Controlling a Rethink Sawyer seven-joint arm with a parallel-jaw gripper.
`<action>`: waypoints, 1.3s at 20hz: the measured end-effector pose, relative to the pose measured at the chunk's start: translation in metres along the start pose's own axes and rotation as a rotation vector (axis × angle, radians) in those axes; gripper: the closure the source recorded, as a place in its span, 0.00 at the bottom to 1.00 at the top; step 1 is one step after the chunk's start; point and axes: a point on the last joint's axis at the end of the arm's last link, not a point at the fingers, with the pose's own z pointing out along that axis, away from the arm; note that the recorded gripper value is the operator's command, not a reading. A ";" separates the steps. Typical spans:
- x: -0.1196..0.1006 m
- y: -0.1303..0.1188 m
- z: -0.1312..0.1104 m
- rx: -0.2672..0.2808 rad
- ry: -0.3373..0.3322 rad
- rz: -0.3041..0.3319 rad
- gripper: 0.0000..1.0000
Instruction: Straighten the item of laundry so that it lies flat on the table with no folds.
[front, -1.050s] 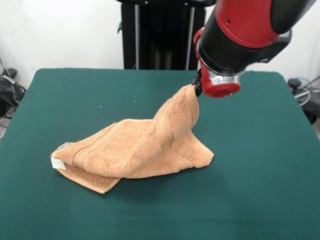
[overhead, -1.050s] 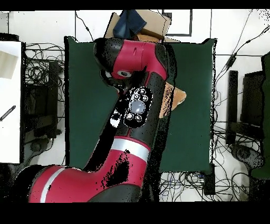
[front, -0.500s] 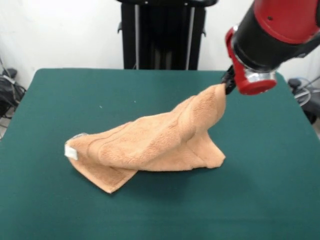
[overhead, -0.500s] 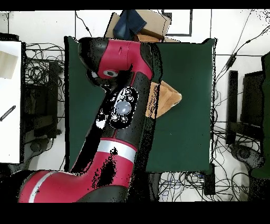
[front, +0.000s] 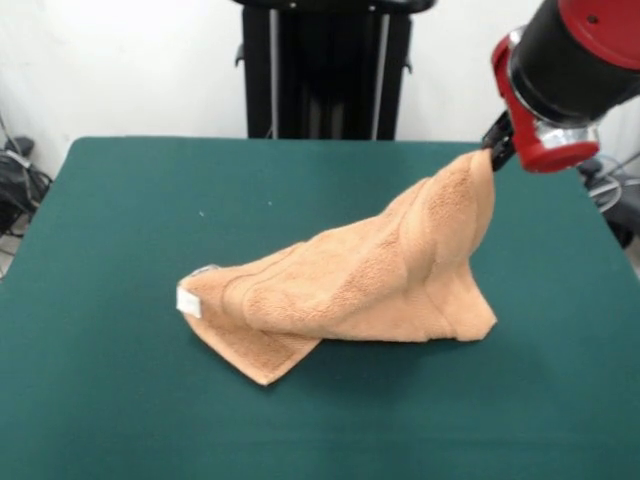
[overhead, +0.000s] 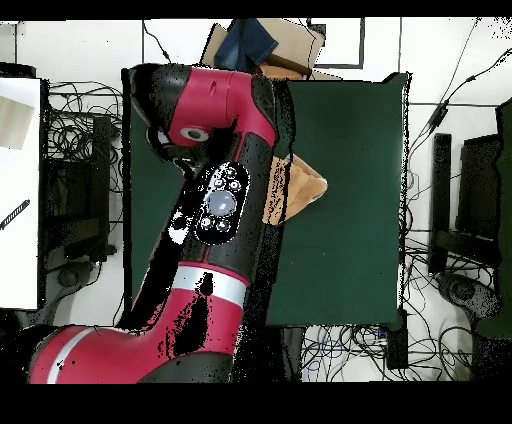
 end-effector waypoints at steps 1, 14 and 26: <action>0.001 0.000 -0.001 -0.001 0.003 0.000 1.00; 0.015 0.002 -0.013 -0.008 0.049 -0.008 1.00; -0.009 -0.008 -0.039 0.038 0.089 0.010 1.00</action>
